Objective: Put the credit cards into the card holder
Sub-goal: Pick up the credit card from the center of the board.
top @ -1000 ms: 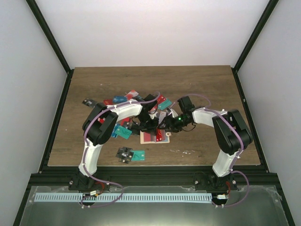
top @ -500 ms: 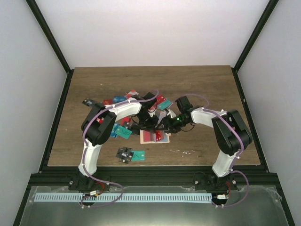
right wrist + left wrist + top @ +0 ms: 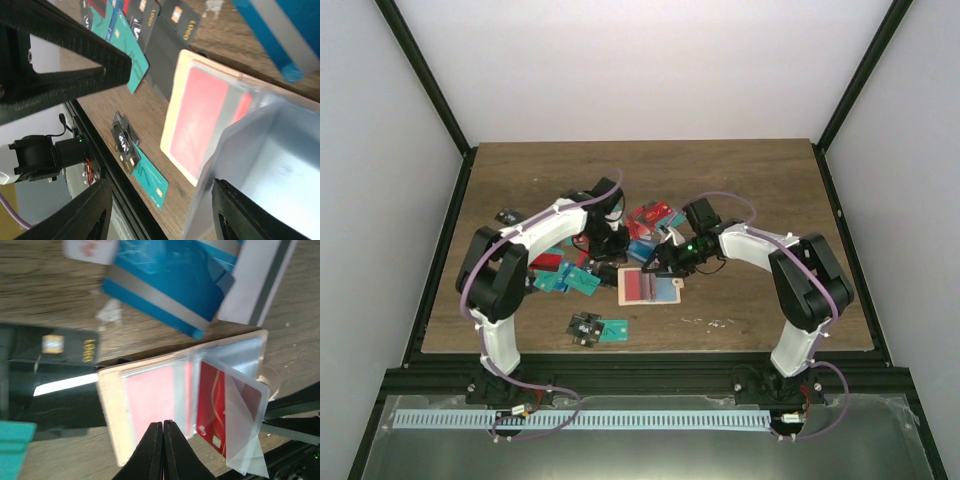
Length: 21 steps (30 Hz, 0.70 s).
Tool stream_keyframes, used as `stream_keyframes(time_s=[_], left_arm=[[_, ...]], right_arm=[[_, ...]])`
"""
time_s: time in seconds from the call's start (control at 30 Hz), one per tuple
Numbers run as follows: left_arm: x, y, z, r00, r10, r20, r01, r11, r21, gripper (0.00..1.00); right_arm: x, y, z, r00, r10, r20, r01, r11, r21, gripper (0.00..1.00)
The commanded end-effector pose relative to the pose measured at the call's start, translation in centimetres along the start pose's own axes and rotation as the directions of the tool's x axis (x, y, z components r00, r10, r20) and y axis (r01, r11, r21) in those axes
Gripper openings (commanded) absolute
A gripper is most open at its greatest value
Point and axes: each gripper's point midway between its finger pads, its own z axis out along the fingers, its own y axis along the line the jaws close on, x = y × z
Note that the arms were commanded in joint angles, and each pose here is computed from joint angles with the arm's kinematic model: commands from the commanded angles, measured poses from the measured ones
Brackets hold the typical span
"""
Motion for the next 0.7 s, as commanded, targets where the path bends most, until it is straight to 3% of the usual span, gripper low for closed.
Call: stream_keyframes(time_s=[0.0, 0.23, 0.43, 0.67], left_arm=[[0.2, 2.8, -1.7, 0.998, -0.052, 0.037, 0.053, 0.998, -0.04, 0.04], [1.2, 5.7, -3.6, 0.992, -0.098, 0.076, 0.102, 0.993, -0.054, 0.04], [2.8, 6.9, -5.0, 0.989, -0.103, 0.109, 0.112, 0.991, -0.076, 0.04], [6.6, 9.3, -4.9, 0.985, -0.139, 0.099, 0.151, 0.981, -0.12, 0.22]], right_arm=[[0.0, 2.7, 1.5, 0.998, -0.036, -0.044, 0.034, 0.999, -0.035, 0.57], [0.8, 5.7, 5.1, 0.988, -0.091, -0.125, 0.084, 0.994, -0.064, 0.57], [0.1, 7.5, 4.4, 0.986, -0.133, -0.096, 0.125, 0.989, -0.081, 0.58], [1.7, 7.9, 2.6, 0.991, -0.125, -0.043, 0.122, 0.99, -0.072, 0.59]])
